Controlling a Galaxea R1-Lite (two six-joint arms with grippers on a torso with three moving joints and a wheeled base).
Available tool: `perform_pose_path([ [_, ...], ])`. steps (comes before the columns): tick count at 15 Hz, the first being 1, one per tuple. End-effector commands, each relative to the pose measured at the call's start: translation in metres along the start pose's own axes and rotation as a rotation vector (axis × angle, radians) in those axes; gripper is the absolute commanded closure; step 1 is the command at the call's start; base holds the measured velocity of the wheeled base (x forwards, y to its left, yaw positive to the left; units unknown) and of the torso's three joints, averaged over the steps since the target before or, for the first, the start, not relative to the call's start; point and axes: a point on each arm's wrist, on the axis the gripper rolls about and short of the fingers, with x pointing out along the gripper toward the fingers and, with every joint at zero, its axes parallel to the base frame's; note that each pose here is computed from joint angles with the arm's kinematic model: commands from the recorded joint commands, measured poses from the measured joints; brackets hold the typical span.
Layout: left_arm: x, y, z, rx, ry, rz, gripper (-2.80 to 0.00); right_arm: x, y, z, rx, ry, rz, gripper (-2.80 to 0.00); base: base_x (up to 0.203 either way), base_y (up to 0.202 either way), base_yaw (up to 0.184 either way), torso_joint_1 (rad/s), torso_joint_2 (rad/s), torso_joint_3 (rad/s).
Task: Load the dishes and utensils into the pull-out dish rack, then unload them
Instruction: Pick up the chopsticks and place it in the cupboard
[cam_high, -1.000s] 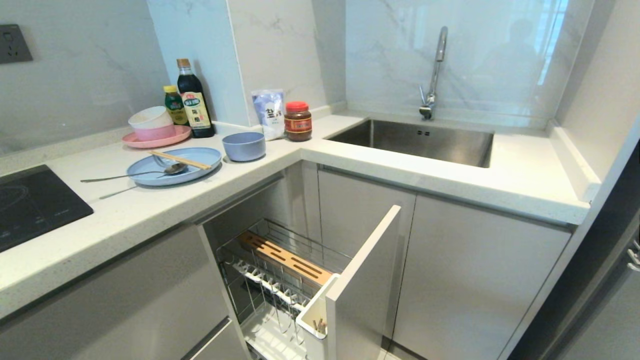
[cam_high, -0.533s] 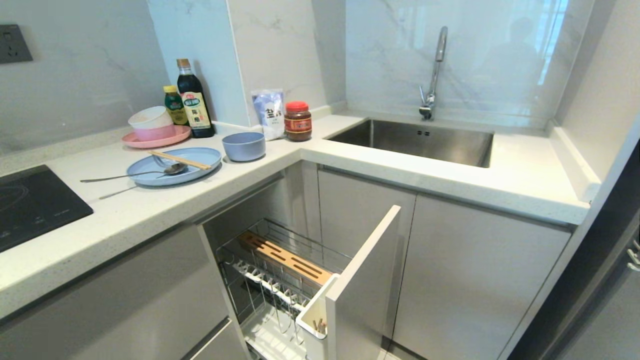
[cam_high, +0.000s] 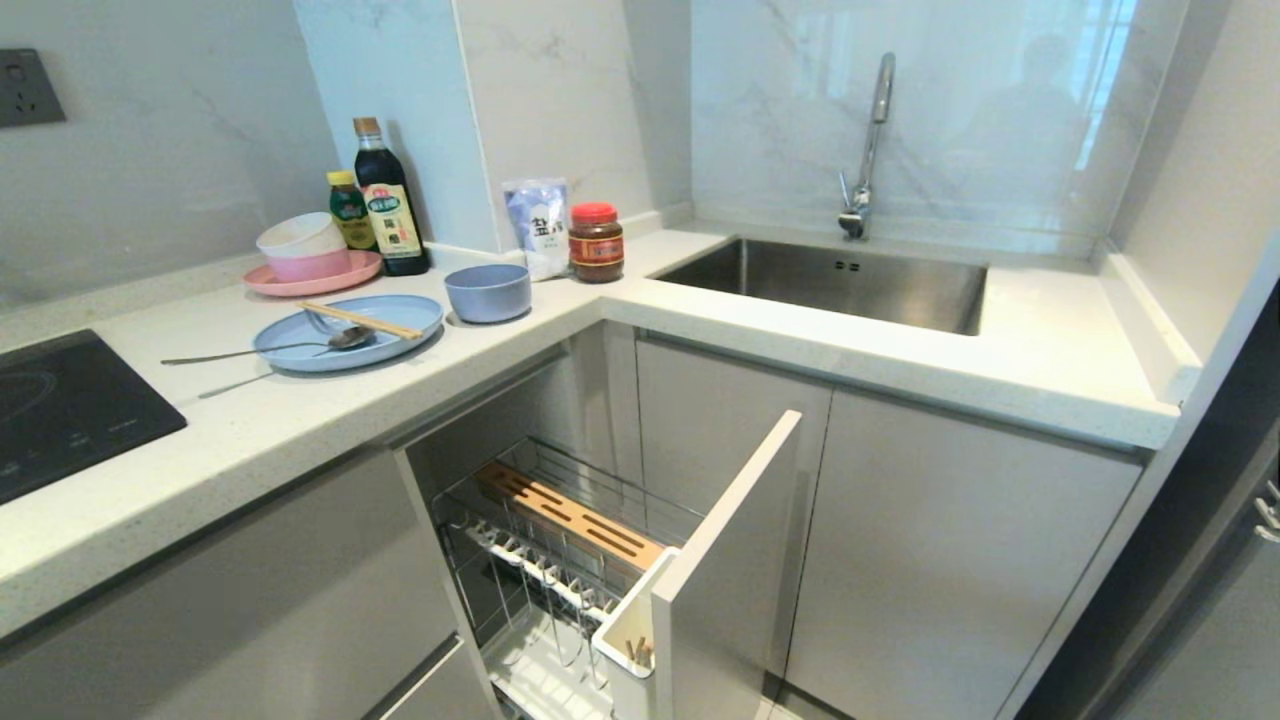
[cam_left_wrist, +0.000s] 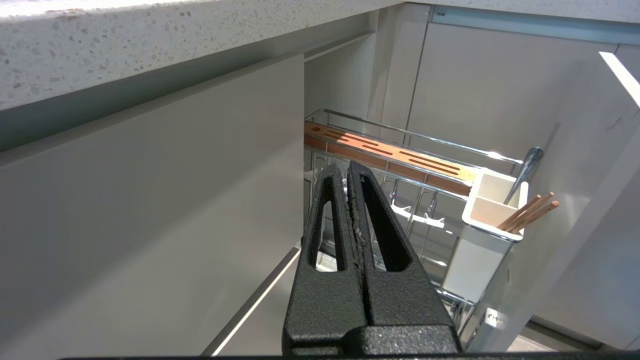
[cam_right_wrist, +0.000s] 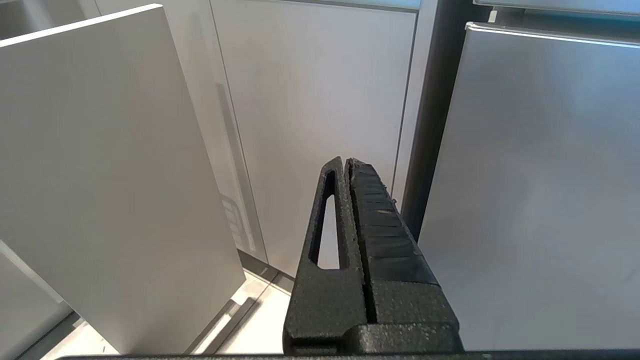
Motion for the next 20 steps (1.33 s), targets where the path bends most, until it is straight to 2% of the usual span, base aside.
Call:
perform_pose_path([
  [1, 0.0018, 0.0, -0.0072, -0.004, 0.027, 0.001, 0.0, -0.0002, 0.0, -0.0005, 0.0, -0.003, 0.0, 0.0, 0.0, 0.0, 0.0, 0.0, 0.0, 0.0],
  [12, 0.0018, 0.0, -0.0071, -0.001, 0.026, -0.001, 0.0, -0.0001, 0.0, -0.0005, 0.0, -0.002, 0.0, 0.0, 0.0, 0.0, 0.0, 0.001, 0.0, -0.007],
  [20, 0.0018, 0.0, -0.0071, -0.002, 0.026, 0.0, 0.0, -0.0001, 0.0, -0.0005, 0.0, -0.001, 0.0, 0.0, 0.0, 0.0, 0.0, 0.002, 0.0, -0.187],
])
